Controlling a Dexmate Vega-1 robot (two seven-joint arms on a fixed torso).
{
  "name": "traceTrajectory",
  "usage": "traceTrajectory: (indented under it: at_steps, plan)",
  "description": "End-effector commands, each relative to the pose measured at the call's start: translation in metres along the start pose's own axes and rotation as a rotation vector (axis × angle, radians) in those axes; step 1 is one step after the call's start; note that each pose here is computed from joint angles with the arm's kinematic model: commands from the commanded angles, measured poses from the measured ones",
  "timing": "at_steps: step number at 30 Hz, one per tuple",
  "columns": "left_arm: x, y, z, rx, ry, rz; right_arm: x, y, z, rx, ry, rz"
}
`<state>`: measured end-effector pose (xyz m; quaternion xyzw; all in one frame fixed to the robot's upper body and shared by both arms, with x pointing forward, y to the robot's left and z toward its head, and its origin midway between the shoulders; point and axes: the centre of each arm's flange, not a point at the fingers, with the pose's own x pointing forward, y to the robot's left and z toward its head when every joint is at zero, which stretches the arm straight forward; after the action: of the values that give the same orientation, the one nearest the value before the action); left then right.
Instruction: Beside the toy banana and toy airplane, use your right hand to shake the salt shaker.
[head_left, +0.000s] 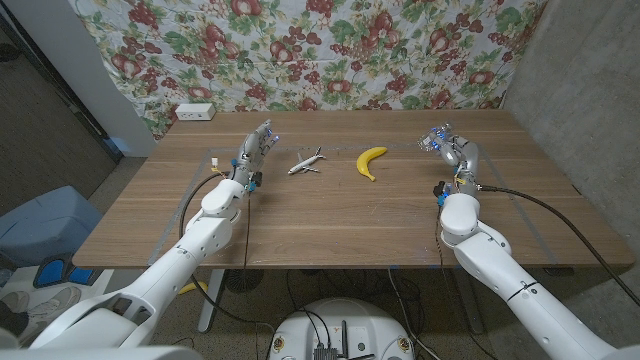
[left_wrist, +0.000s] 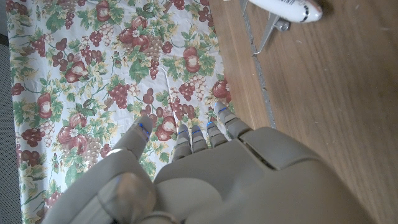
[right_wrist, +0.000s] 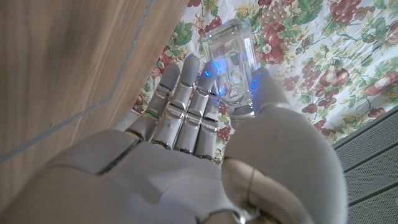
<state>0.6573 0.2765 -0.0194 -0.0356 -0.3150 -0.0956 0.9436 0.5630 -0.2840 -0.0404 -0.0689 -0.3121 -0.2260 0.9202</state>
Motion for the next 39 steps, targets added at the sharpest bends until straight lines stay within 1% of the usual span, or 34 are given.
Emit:
traceTrajectory:
  at_steps: [1,2,4,6,15,19,24,28,33,36,39]
  plan:
    - [0.001,0.001,0.000,0.002,-0.002,0.005,0.008,0.001,0.002,-0.053,-0.017,0.130]
    - [0.000,0.001,0.000,0.001,-0.002,0.006,0.010,0.001,0.003,-0.066,-0.010,0.155]
    - [0.000,0.001,-0.001,-0.001,0.000,0.007,0.013,0.003,0.004,-0.104,-0.013,0.209]
    - [0.000,0.001,-0.001,-0.002,0.001,0.005,0.015,0.004,0.007,-0.137,-0.012,0.238]
    - [0.001,0.000,-0.001,-0.002,-0.001,0.001,0.015,0.006,0.010,-0.196,-0.006,0.294]
    - [0.001,0.000,-0.001,-0.002,-0.001,-0.002,0.018,0.008,0.011,-0.226,0.020,0.363]
    - [0.001,-0.001,0.000,-0.001,-0.003,-0.002,0.021,0.010,0.014,-0.263,0.044,0.423]
    - [0.000,-0.001,0.000,0.000,-0.005,-0.002,0.022,0.011,0.015,-0.277,0.059,0.438]
    - [0.000,-0.001,0.001,-0.002,-0.007,-0.002,0.022,0.012,0.016,-0.284,0.056,0.435]
    - [0.000,-0.001,0.000,-0.001,-0.007,-0.001,0.021,0.011,0.016,-0.277,0.045,0.419]
    - [0.000,-0.001,0.000,-0.001,-0.007,-0.001,0.019,0.010,0.015,-0.257,0.031,0.384]
